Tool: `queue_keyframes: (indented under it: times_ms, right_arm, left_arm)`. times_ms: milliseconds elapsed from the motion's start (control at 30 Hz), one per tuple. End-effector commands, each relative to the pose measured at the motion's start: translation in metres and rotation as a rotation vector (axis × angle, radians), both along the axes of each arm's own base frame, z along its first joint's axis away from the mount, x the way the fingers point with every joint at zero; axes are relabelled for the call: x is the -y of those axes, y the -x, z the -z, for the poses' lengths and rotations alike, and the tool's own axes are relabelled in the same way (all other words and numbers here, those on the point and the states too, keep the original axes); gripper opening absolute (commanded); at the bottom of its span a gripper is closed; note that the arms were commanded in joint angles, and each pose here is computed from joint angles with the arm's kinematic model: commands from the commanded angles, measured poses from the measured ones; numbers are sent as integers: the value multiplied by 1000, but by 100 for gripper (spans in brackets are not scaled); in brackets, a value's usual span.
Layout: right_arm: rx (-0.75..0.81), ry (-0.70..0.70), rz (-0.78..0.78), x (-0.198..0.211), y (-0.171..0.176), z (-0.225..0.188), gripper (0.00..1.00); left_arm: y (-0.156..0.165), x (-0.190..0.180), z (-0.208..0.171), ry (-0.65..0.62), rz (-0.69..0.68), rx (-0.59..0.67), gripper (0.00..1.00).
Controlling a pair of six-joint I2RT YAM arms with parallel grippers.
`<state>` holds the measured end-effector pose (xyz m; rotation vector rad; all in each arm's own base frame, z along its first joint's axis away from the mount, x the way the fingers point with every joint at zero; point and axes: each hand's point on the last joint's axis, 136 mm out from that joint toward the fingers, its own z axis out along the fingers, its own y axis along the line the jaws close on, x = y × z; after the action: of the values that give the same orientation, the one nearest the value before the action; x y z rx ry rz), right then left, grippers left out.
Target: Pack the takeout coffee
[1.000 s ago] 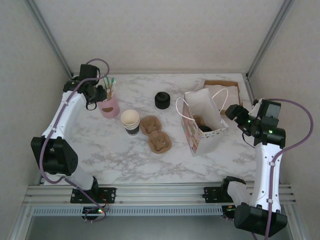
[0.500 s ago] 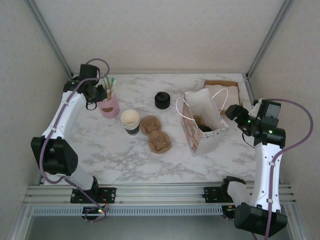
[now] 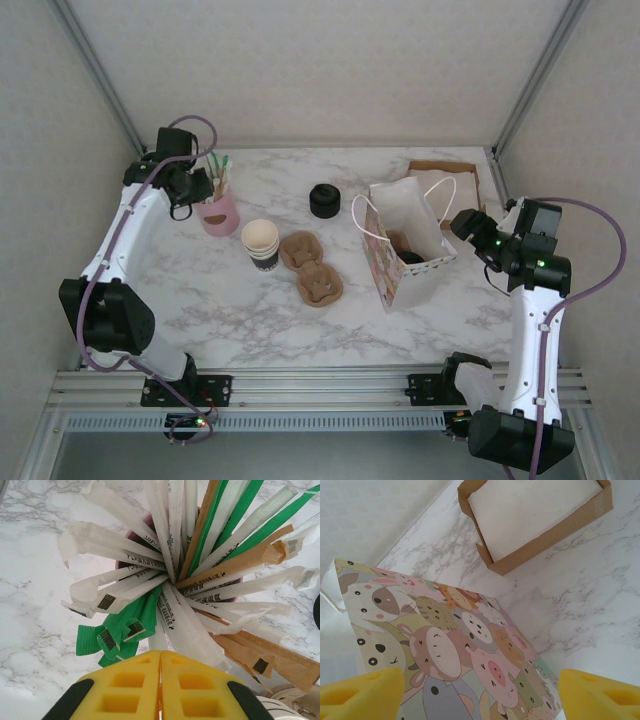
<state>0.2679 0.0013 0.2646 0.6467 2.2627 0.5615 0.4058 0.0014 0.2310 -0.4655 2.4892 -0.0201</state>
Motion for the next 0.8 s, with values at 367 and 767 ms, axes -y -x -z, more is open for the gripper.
queue_keyframes:
  times_ms: [367, 767]
  right_arm:
    - [11, -11, -11, -2, 0, -2, 81]
    - [23, -6, -3, -1, 4, -8, 83]
  left_arm:
    - [9, -9, -75, -17, -50, 161, 1]
    - [41, -10, -170, 21, -70, 404, 0]
